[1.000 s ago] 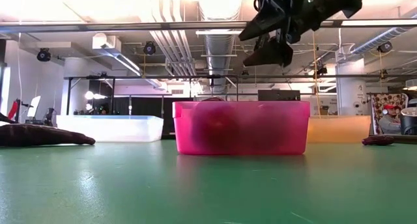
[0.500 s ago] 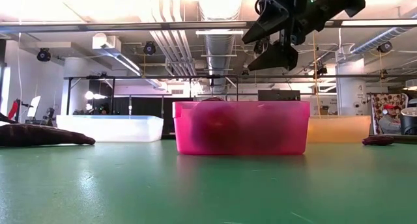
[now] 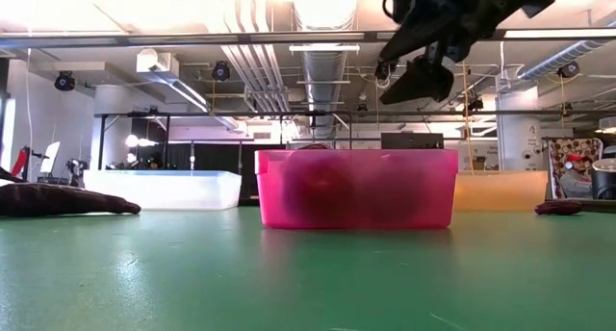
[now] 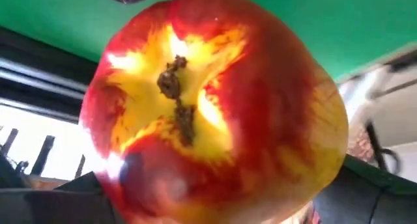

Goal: Sort produce into baskets
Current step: Put the apple into the red bin, then put the eggplant into the white bin, then adjust the white bin

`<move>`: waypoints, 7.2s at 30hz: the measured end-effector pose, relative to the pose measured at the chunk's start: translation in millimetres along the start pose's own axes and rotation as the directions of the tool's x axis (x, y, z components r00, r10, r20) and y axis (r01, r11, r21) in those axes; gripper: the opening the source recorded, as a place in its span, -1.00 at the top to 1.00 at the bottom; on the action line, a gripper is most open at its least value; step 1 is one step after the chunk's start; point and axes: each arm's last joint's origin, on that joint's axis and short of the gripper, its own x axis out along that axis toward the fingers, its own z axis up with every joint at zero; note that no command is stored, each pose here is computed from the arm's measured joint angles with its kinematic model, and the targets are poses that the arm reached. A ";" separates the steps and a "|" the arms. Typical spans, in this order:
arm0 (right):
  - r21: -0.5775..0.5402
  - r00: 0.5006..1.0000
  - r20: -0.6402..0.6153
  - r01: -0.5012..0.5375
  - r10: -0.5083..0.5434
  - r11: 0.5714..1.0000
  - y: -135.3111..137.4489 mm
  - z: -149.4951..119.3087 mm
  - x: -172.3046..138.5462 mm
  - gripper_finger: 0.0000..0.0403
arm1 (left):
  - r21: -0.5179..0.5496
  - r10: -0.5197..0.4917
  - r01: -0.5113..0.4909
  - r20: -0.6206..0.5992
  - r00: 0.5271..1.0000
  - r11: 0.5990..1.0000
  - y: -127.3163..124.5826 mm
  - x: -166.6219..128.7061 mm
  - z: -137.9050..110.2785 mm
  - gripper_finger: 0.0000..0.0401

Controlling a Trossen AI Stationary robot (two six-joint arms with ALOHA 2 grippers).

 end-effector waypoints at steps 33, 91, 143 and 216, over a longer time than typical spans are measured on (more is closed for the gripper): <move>-0.170 0.997 -0.018 0.068 -0.072 0.983 67.2 -11.8 -114.6 -0.83 | 0.177 -0.589 0.625 0.592 0.550 0.761 115.6 -290.6 112.0 -0.55; 0.189 0.946 0.127 0.271 -0.297 0.944 66.5 -24.7 -107.5 -0.83 | 0.152 -0.895 0.889 0.194 0.403 0.433 221.9 -322.1 282.1 -0.56; 0.293 0.922 0.189 0.275 -0.337 0.916 55.2 11.6 -55.7 -0.83 | -0.067 0.269 -0.261 0.270 0.924 0.963 224.3 -102.2 132.3 -0.35; 0.085 0.912 -0.020 0.411 -0.411 0.908 102.2 63.4 -38.2 -0.83 | -0.234 0.247 -0.123 0.628 0.738 0.964 359.4 -328.5 160.4 -0.42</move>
